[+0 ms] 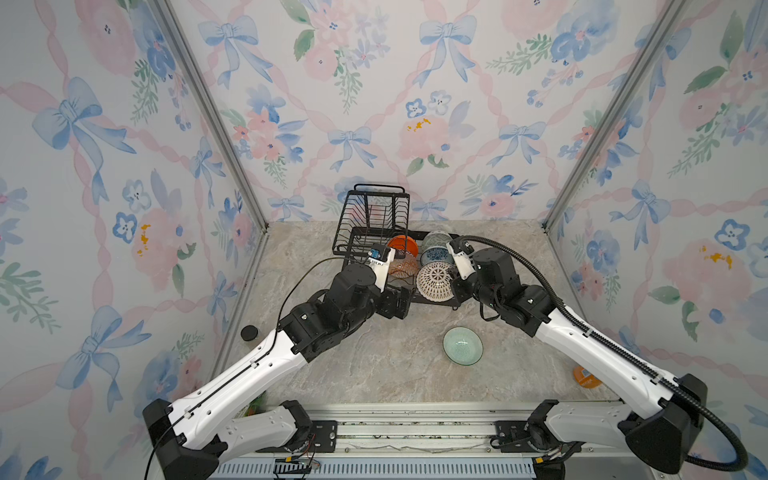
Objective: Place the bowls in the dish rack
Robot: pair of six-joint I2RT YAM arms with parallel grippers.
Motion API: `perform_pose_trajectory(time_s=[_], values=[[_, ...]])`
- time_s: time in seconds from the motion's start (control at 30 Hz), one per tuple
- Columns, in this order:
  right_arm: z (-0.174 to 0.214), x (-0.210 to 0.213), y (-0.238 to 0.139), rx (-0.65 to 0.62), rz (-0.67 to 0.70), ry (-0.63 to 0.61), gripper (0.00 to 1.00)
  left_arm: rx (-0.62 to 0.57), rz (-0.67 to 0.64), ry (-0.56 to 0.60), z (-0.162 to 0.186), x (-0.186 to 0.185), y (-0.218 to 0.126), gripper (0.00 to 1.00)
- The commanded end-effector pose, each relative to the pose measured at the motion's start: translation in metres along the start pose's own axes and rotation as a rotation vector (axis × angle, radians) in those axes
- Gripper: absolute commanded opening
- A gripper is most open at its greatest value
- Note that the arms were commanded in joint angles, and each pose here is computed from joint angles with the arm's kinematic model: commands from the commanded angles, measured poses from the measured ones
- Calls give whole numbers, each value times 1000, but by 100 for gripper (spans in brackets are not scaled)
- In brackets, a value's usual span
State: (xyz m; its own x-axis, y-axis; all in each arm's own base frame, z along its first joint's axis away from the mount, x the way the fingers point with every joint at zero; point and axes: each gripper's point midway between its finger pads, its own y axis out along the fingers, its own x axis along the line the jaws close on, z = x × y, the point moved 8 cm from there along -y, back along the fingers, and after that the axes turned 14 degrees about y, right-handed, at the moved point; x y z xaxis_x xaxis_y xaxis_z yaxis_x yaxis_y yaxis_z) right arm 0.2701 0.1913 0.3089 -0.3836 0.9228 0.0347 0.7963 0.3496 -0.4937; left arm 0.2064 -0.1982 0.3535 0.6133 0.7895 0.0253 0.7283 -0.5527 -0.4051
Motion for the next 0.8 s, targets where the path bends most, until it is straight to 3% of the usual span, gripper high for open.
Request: perform_pose_trajectory(time_s=[0.0,0.2,0.77], values=[[-19,11,6,-203,-5,-120,0,49,38,2,14,4,0,98],[3,18,31,-375,18,-295,0,73,54,-12,19,15,5,98],[19,28,87,-479,254,-536,0,107,76,-42,28,34,14,98]])
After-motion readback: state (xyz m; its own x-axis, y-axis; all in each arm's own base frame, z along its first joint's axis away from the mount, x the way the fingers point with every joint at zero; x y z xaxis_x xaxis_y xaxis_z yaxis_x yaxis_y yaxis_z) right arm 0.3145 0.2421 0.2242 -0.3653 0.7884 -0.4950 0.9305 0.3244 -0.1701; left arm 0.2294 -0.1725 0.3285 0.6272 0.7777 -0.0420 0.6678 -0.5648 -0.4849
